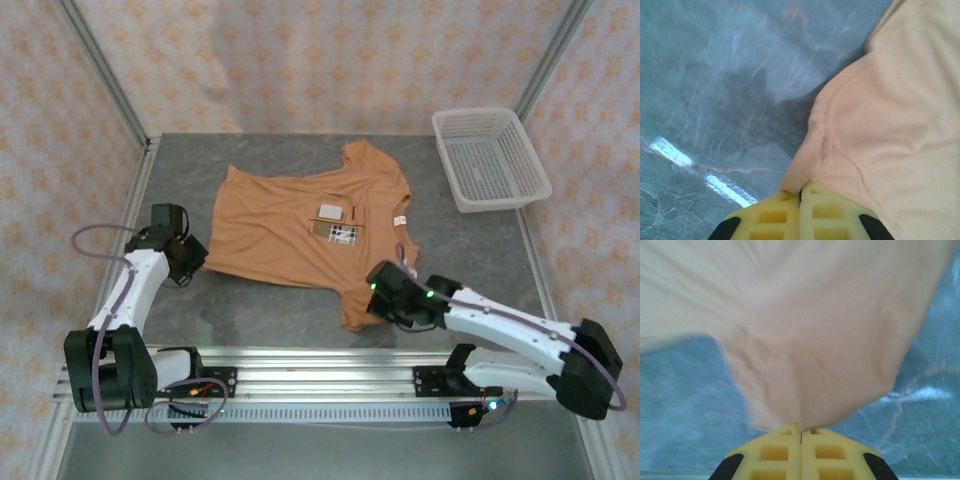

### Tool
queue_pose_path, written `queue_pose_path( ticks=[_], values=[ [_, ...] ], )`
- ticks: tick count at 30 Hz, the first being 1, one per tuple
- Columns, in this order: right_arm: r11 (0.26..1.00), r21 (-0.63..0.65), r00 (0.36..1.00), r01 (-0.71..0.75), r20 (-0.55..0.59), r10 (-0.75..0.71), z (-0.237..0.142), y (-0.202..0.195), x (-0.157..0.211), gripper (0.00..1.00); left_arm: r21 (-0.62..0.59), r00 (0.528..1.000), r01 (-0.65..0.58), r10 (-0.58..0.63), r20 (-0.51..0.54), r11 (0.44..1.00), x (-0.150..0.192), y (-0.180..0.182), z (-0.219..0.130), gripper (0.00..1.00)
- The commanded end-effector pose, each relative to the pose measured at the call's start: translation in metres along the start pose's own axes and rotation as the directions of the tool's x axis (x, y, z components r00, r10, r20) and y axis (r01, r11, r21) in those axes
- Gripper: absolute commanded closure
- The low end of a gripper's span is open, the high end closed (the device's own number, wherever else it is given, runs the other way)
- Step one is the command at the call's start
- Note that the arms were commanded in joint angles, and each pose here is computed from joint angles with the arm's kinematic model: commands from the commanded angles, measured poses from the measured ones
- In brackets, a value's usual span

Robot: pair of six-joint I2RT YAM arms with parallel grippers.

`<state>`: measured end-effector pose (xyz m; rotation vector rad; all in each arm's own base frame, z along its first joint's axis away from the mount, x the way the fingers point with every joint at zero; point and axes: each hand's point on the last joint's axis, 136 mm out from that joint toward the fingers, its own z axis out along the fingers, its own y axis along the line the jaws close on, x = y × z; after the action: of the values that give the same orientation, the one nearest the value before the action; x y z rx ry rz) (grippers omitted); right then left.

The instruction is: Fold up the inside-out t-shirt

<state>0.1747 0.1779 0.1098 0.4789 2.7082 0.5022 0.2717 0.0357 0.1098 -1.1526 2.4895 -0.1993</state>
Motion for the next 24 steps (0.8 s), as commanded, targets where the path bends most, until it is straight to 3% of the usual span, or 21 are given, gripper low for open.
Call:
queue_pose_path(
  ticks=[1,6,14,20,24],
  values=[
    [0.998,0.031,0.968,0.054,0.243,-0.06,-0.051,0.002,-0.071,1.0,0.035,0.99,-0.028,0.023,0.139,0.999,-0.038,-0.018,-0.049,1.0],
    [0.996,-0.07,0.906,0.063,0.423,-0.027,-0.115,0.04,-0.152,1.0,0.163,0.963,-0.066,0.02,0.269,0.985,-0.079,-0.061,-0.107,1.0],
    [0.974,-0.165,0.811,0.153,0.584,-0.028,-0.207,0.107,-0.235,1.0,0.406,0.93,-0.155,-0.006,0.367,0.901,-0.119,-0.133,-0.192,1.0],
    [0.955,-0.203,0.743,0.216,0.669,-0.026,-0.268,0.135,-0.262,1.0,0.463,0.898,-0.247,0.022,0.439,0.851,-0.131,-0.156,-0.249,1.0],
    [0.944,-0.215,0.704,0.25,0.71,-0.025,-0.312,0.137,-0.26,1.0,0.477,0.863,-0.3,0.022,0.504,0.826,-0.128,-0.155,-0.286,1.0]
  ],
)
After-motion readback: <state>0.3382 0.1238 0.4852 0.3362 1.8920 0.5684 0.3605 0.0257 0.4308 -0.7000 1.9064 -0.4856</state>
